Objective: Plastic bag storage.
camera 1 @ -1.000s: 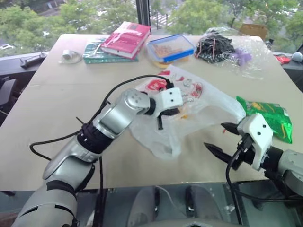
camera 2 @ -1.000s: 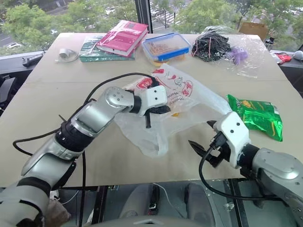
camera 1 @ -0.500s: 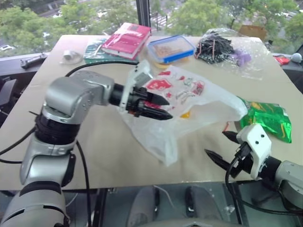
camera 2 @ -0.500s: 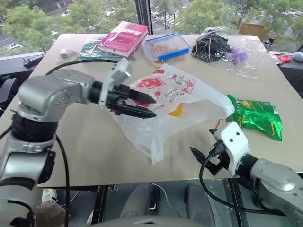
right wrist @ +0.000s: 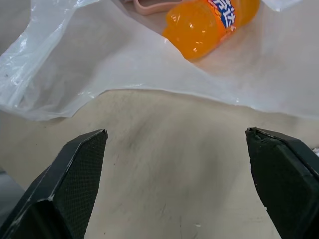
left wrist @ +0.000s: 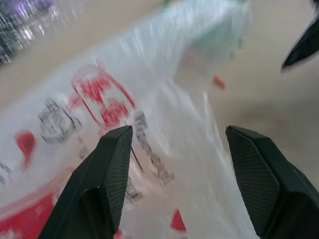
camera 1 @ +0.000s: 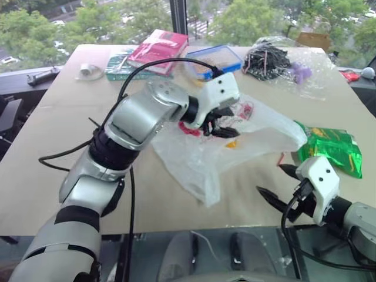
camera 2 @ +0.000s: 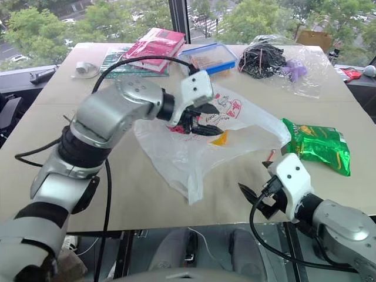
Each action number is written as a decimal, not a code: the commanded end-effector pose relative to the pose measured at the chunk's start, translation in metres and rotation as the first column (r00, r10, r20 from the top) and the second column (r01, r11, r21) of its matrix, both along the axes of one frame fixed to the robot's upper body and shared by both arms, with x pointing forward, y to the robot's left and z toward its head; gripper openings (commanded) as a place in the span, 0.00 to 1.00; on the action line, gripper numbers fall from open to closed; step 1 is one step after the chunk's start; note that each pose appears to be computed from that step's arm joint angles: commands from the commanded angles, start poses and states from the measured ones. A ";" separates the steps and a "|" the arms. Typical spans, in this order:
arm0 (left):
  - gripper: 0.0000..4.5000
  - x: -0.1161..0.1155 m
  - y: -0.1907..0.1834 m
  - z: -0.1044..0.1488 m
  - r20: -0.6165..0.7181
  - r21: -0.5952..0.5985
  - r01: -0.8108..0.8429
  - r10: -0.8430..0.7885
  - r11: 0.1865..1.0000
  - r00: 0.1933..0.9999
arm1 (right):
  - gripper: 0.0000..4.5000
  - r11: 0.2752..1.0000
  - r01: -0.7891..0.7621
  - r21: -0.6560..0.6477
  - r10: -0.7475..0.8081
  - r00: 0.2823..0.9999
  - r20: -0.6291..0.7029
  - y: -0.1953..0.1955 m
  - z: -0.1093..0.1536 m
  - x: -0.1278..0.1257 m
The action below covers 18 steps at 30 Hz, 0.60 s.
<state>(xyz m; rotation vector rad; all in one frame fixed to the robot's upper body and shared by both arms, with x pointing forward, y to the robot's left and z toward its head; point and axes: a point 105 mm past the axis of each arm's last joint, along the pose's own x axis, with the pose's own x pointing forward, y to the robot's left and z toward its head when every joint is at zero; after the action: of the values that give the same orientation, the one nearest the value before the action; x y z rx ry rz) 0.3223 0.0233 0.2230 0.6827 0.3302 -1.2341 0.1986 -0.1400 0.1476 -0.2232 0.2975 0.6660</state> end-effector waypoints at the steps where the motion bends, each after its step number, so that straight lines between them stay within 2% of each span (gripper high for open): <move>1: 0.70 -0.011 -0.008 0.006 -0.029 0.028 0.053 -0.052 0.998 0.998 | 1.00 1.000 0.012 0.006 -0.013 0.997 0.073 0.001 0.013 0.001; 5: 0.70 -0.009 -0.020 -0.003 0.008 0.082 0.052 -0.053 0.995 0.999 | 1.00 1.000 0.007 0.008 -0.007 0.998 0.068 0.002 0.013 -0.001; 8: 0.70 0.001 -0.025 -0.011 0.134 0.155 0.018 -0.039 0.988 0.990 | 1.00 1.000 0.017 0.004 -0.017 0.997 0.069 0.002 0.013 0.000; 12: 0.70 0.008 -0.030 -0.013 0.221 0.186 0.036 -0.078 0.982 0.972 | 1.00 1.000 0.017 0.018 -0.019 0.997 0.080 0.006 0.017 0.003; 14: 0.70 0.009 -0.035 -0.016 0.258 0.180 0.054 -0.100 0.982 0.961 | 1.00 1.000 0.013 0.024 -0.015 0.997 0.070 0.007 0.016 0.002; 18: 0.70 0.008 -0.045 -0.008 0.254 0.071 0.062 -0.078 0.996 0.964 | 1.00 1.000 0.012 -0.003 -0.011 0.998 0.059 0.005 0.013 0.000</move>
<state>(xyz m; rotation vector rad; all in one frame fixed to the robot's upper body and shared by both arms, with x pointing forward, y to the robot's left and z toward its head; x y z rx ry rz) 0.3283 -0.0190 0.1954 0.9257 0.2150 -1.2111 0.2011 -0.1400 0.1512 -0.2382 0.2915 0.6311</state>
